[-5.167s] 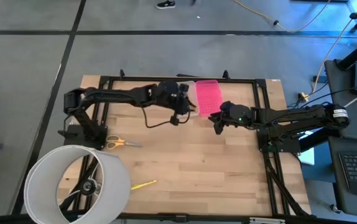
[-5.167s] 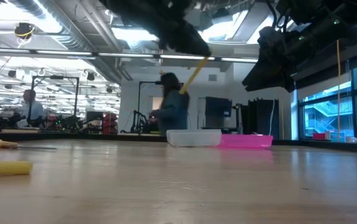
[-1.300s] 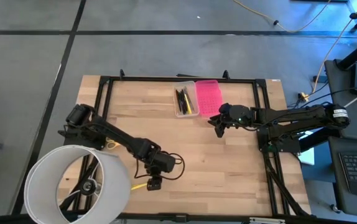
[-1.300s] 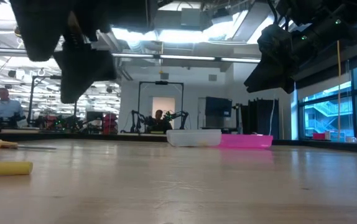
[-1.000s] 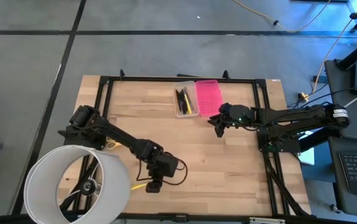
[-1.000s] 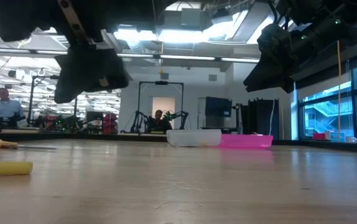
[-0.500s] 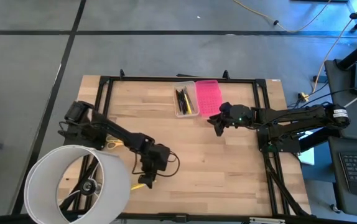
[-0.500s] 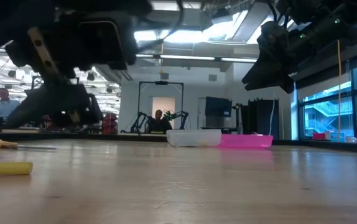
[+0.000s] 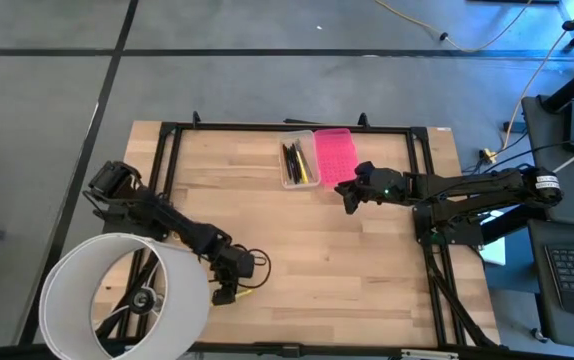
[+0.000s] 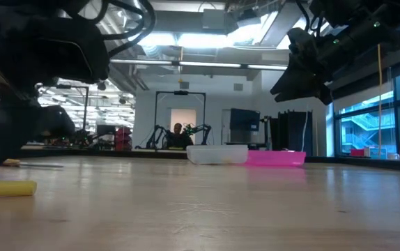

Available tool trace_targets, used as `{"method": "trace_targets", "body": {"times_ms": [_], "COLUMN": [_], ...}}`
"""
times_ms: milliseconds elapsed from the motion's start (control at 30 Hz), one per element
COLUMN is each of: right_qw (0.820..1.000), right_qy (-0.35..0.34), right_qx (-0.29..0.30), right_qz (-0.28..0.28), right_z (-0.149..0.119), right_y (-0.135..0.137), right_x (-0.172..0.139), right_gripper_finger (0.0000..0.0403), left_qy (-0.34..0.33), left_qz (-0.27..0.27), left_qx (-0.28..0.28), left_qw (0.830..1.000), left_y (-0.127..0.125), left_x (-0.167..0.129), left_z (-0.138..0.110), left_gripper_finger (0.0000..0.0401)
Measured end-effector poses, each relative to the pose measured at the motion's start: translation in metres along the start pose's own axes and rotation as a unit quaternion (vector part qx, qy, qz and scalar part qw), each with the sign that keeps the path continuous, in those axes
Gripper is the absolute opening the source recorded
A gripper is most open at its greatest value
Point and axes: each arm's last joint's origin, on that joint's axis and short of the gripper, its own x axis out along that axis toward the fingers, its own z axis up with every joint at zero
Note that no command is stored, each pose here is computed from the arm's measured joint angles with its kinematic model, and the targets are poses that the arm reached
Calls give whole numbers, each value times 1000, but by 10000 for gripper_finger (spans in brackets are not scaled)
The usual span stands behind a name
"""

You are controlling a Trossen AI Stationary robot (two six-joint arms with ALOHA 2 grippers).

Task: Pick & place school supplies into a supply box
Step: Put the yellow pen into the transparent supply box

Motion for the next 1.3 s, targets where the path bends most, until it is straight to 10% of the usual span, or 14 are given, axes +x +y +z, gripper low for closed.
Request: {"method": "trace_targets", "body": {"times_ms": [867, 1300], "right_qw": [1000, 1000], "right_qy": [1, 1], "right_qx": [-1, -2], "right_qz": [0, 0], "right_z": [0, 0], "right_y": [0, 0], "right_x": [0, 0], "right_gripper_finger": [119, 119], "left_qy": [-43, -34], "left_qz": [44, 24], "left_qx": [-37, -48], "left_qw": [997, 998], "left_y": [-1, -3], "left_x": [2, 2], "left_z": [1, 1], "left_gripper_finger": [198, 43]}}
